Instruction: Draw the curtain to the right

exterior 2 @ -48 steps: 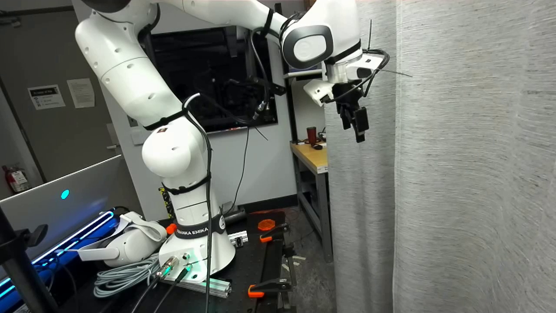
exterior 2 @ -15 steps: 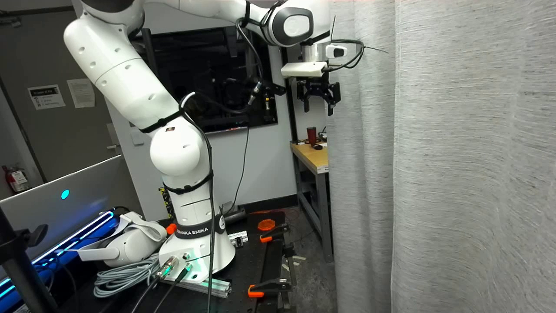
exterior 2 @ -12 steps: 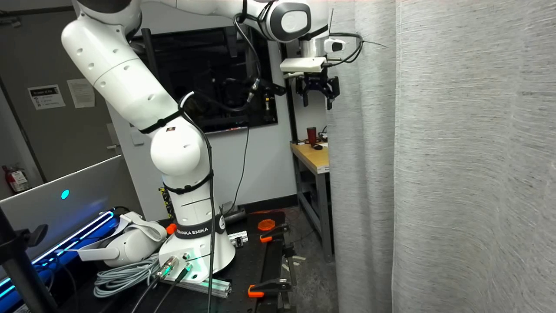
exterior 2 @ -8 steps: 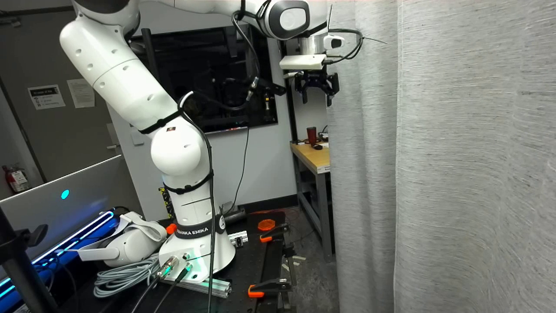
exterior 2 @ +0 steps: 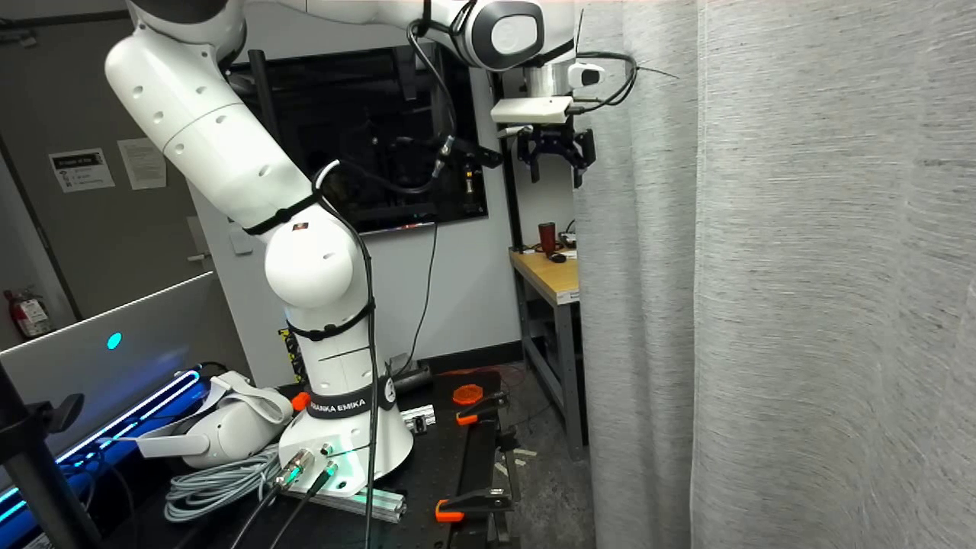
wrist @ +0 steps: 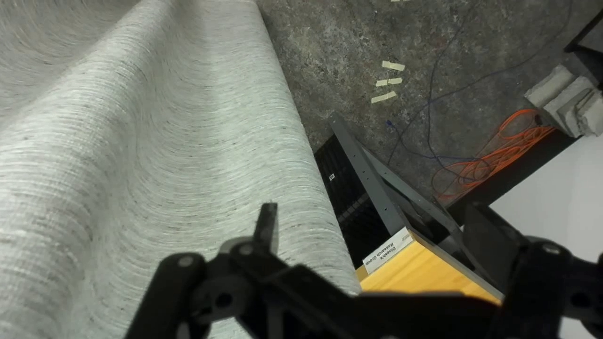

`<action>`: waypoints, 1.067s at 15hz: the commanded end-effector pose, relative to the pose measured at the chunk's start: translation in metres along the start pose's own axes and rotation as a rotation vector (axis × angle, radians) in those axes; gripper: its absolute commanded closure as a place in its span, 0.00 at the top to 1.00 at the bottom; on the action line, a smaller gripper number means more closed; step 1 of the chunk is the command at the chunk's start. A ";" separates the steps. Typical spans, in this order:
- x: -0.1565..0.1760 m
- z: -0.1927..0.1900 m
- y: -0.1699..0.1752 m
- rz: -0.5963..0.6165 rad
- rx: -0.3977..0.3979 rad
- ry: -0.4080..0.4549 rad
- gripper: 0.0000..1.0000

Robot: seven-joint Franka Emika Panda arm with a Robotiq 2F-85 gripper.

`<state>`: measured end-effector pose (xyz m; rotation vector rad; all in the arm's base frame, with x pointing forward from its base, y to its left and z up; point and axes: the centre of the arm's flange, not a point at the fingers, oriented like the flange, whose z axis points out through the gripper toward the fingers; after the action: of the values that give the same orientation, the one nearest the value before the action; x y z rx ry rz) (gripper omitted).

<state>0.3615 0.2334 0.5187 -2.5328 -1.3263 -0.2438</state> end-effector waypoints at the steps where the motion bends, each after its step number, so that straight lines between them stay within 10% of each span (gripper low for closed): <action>1: 0.000 0.002 -0.001 0.026 -0.013 0.061 1.00; 11: 0.005 0.011 -0.001 0.143 0.049 0.264 1.00; 16: 0.016 0.014 -0.001 0.195 0.021 0.533 1.00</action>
<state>0.3713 0.2468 0.5157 -2.4029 -0.9202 -0.6259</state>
